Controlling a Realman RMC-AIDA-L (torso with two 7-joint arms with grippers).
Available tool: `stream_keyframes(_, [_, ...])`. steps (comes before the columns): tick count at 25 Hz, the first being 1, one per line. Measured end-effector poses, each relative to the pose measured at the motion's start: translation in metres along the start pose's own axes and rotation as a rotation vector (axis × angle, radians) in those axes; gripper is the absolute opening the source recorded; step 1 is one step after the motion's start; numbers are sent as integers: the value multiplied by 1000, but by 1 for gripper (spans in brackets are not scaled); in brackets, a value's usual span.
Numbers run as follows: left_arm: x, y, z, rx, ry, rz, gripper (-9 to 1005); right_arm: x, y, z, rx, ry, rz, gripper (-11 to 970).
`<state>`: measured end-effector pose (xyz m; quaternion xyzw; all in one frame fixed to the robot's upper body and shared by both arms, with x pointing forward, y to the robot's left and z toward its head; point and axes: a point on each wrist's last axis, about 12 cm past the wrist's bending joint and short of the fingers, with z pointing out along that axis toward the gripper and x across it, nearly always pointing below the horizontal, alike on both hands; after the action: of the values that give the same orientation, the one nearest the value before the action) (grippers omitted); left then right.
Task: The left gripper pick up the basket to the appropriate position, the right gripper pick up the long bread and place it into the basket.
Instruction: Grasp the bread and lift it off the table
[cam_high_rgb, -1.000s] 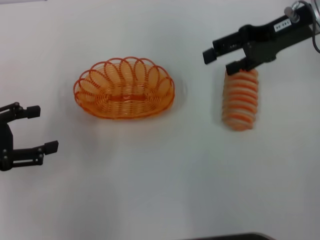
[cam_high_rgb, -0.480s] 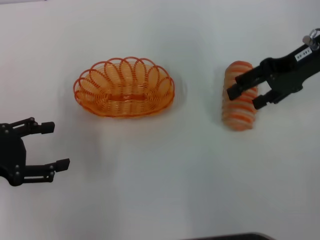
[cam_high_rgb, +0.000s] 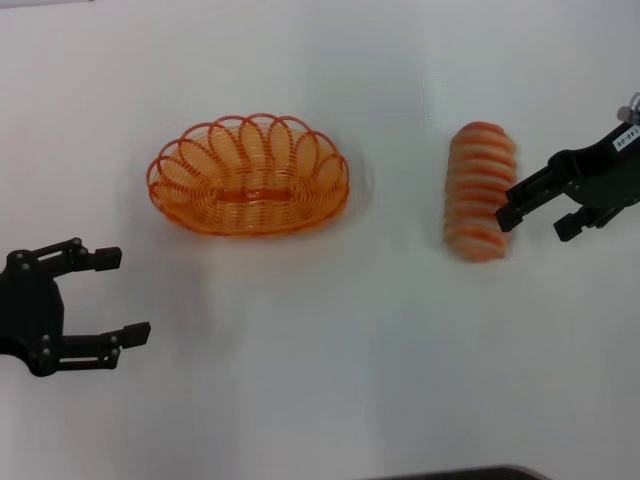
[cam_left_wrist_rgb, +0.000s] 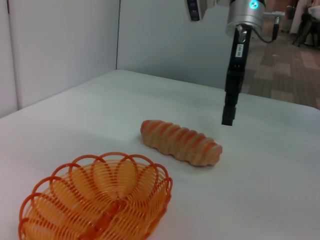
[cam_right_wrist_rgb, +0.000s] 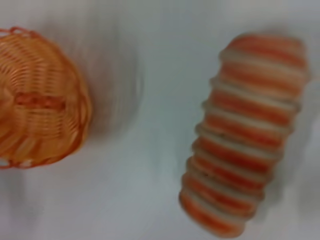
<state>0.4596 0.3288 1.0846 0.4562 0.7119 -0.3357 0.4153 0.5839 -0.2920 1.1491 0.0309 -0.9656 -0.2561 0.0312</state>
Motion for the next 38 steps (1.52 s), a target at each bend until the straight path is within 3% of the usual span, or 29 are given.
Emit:
stream_keyframes(13, [0, 0, 3, 7, -1, -3, 900, -18, 20, 20, 77, -12, -24, 839])
stream_keyframes(28, [4, -3, 2, 7, 5, 9, 900, -26, 14, 23, 137, -68, 37, 833])
stream_keyframes(38, [4, -3, 1, 3, 7, 12, 899, -35, 22, 27, 133, -117, 29, 829])
